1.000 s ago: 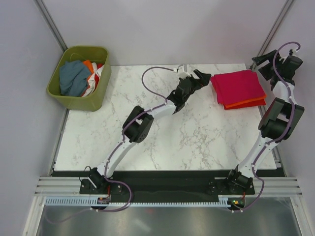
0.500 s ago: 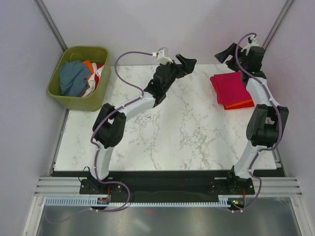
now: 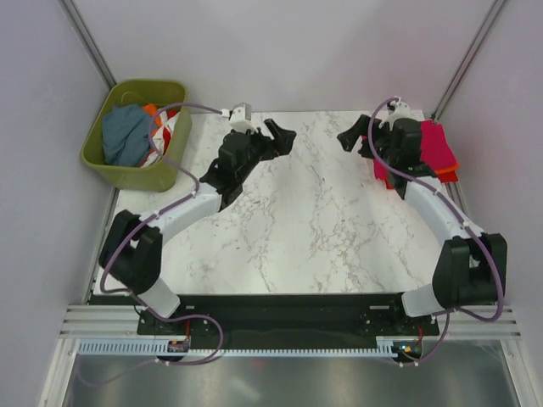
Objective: Fold and stack the t-shirts
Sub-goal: Reset both grippers
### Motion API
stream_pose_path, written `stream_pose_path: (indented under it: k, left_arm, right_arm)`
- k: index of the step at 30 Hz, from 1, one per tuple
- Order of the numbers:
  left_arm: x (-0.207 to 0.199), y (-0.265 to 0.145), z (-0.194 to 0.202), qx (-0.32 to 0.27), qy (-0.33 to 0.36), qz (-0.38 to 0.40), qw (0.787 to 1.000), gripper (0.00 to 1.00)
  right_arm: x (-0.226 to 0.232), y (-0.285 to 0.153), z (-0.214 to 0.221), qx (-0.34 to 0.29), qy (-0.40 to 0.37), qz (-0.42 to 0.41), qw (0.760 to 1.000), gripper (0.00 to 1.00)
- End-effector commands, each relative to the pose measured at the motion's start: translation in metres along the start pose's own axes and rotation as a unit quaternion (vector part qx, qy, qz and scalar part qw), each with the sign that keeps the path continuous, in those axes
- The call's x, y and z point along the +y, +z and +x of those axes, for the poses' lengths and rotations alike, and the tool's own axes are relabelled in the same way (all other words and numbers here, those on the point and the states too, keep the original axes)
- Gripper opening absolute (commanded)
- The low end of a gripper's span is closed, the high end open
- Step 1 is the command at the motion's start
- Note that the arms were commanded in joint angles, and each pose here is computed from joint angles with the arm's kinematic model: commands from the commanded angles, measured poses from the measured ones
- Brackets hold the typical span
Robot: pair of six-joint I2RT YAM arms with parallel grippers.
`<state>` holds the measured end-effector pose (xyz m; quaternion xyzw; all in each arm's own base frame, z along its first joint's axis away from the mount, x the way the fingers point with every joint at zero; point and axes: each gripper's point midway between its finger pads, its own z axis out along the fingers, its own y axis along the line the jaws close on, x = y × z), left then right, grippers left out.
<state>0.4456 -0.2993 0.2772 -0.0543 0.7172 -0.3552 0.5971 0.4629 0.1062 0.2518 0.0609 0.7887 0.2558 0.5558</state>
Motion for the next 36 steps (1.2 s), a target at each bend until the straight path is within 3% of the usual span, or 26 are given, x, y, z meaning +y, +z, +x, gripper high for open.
stream_pose_path:
  k: [1, 2, 3, 10, 11, 15, 20, 25, 30, 36]
  left_arm:
    - [-0.001, -0.04, -0.005, 0.005, 0.062, 0.015, 0.998, 1.0]
    - [0.011, -0.052, 0.009, 0.023, 0.069, 0.005, 0.997, 1.0]
    - [0.005, -0.066, -0.003, 0.011, 0.068, 0.013, 0.998, 1.0]
    - [0.03, -0.138, 0.012, 0.048, 0.086, -0.014, 0.995, 1.0]
    - [0.041, -0.149, 0.025, 0.079, 0.091, -0.033, 0.992, 1.0]
    - [0.056, -0.186, 0.028, 0.103, 0.104, -0.062, 0.987, 1.0]
    - [0.102, -0.228, 0.05, 0.089, 0.123, -0.11, 0.982, 1.0]
    - [0.113, -0.243, 0.076, 0.077, 0.107, -0.083, 0.988, 1.0]
    - [0.11, -0.251, 0.069, 0.041, 0.105, -0.062, 0.992, 1.0]
    - [0.114, -0.25, 0.071, 0.042, 0.105, -0.07, 0.991, 1.0]
  right_arm:
    - [-0.006, -0.026, 0.017, -0.016, -0.027, 0.025, 0.999, 0.97]
    - [-0.014, -0.032, 0.04, 0.003, -0.023, 0.034, 0.999, 0.97]
    - [-0.01, -0.043, 0.038, -0.006, -0.022, 0.03, 0.999, 0.97]
    - [-0.015, -0.085, 0.087, 0.007, 0.005, 0.029, 1.0, 0.98]
    - [-0.018, -0.092, 0.096, 0.009, 0.007, 0.032, 0.999, 0.98]
    - [-0.025, -0.11, 0.123, 0.029, 0.022, 0.042, 0.998, 0.98]
    - [-0.038, -0.132, 0.168, 0.049, 0.029, 0.043, 0.997, 0.98]
    - [-0.046, -0.143, 0.183, 0.039, 0.045, 0.053, 0.997, 0.98]
    - [-0.047, -0.146, 0.186, 0.032, 0.046, 0.05, 0.997, 0.98]
    - [-0.05, -0.144, 0.188, 0.038, 0.049, 0.056, 0.996, 0.98]
